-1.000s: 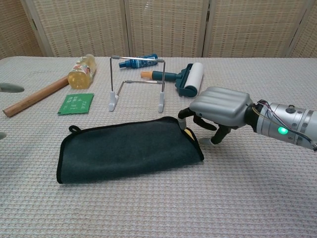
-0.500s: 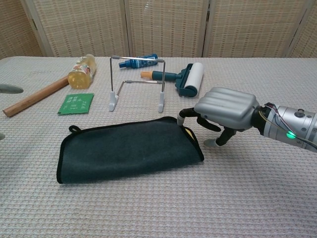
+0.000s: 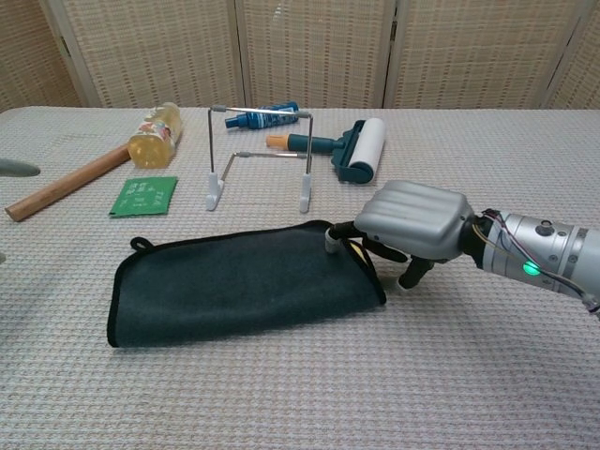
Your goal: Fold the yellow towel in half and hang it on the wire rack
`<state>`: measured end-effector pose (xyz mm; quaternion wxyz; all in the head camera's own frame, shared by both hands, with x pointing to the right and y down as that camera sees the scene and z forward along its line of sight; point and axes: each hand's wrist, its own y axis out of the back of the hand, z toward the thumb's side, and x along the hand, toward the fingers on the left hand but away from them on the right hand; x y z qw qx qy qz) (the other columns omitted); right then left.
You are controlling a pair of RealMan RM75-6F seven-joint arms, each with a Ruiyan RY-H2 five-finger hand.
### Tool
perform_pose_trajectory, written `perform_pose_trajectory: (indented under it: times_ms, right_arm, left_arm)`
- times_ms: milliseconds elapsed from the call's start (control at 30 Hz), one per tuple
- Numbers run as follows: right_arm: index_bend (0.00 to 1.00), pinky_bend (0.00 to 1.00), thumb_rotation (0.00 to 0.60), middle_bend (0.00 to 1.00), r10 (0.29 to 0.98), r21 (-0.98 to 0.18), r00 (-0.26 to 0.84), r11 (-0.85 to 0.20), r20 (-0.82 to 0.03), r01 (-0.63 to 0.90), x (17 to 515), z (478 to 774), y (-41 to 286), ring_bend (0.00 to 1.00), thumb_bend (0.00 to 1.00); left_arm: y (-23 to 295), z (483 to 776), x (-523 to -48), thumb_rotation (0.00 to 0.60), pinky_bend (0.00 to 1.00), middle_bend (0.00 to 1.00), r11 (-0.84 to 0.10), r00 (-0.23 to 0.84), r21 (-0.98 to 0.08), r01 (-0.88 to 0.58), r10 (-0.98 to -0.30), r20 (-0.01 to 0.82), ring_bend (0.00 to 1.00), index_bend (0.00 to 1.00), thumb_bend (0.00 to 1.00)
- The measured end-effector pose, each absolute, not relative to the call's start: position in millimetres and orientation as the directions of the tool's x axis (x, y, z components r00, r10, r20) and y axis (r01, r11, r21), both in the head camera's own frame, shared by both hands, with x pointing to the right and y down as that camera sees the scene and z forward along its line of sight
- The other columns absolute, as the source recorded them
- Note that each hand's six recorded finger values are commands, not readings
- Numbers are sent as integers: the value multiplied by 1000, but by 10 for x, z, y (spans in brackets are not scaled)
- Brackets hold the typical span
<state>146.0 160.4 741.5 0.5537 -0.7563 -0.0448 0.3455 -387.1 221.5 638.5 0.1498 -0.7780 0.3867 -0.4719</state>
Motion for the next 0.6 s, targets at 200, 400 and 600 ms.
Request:
perform_pose_trajectory:
  times_ms: [200,400,600]
  right_arm:
    - [382,1000,600,817,458,-878,765,-381,-452,-291,1365,7418,1586,929,364]
    - [503,1000,600,826,467,-884,771,-384,-434,-265,1315,7398,1577,936,397]
    - [621,1000,600,838,499,-899,777,-393,-384,-192,1261,7274,1497,940,427]
  left_arm:
    - [2217,6374,-3898,600,855,766,-651,249,-602,-463,-747,617,694,0,367]
    - [2224,6363,-3930,600,855,766,-645,242,-605,-467,-751,614,694,0,367]
    - [2211,6330,-3956,600,855,766,-635,237,-612,-471,-760,606,694,0,367]
